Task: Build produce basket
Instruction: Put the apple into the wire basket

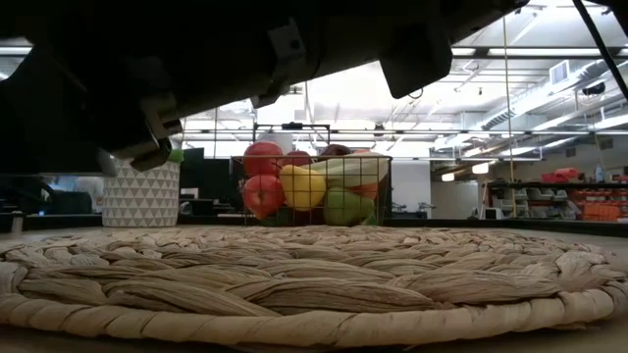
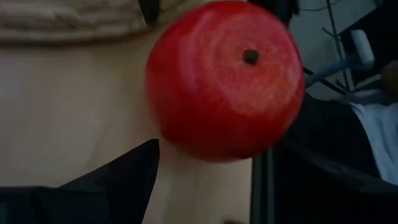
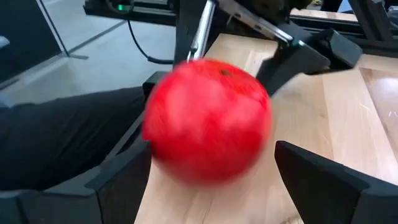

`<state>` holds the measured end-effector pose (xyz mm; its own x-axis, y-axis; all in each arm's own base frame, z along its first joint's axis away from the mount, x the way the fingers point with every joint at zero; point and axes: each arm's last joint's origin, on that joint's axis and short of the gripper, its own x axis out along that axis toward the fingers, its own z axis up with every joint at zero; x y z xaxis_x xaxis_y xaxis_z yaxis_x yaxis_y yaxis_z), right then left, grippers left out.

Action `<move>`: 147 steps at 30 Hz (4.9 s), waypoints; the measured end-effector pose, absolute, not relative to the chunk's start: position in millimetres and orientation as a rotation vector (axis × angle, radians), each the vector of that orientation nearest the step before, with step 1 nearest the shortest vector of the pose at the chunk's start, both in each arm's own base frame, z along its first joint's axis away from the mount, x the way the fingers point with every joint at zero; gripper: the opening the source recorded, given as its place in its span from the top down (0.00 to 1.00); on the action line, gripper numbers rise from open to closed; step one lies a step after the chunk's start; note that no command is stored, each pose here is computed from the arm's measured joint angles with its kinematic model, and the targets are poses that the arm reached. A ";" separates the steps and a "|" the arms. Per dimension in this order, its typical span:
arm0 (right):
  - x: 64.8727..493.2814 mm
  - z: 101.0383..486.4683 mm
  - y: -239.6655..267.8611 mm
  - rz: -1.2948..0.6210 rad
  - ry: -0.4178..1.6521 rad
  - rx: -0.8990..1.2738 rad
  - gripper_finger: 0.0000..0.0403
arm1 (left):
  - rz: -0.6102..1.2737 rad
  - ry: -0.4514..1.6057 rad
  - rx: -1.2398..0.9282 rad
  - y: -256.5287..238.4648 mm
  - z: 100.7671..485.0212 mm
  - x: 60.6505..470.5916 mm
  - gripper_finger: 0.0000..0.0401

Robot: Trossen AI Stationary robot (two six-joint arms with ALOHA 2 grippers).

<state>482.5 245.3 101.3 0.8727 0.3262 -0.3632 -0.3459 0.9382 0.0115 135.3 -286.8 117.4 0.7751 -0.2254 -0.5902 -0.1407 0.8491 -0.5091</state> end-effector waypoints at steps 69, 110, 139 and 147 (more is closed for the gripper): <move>460.9 218.5 147.9 0.054 0.704 -0.338 0.14 | 0.496 0.705 0.388 -190.5 211.2 260.0 0.39; 282.2 240.5 58.1 -0.300 0.951 -0.045 0.14 | 0.397 0.565 0.107 -63.9 208.6 228.5 0.86; 226.0 133.1 36.5 -0.536 0.559 0.004 0.14 | 0.171 0.284 0.015 -24.5 181.5 234.0 0.98; 231.2 134.7 24.2 -0.542 0.542 0.030 0.14 | 0.243 0.299 0.085 12.2 179.9 236.8 0.97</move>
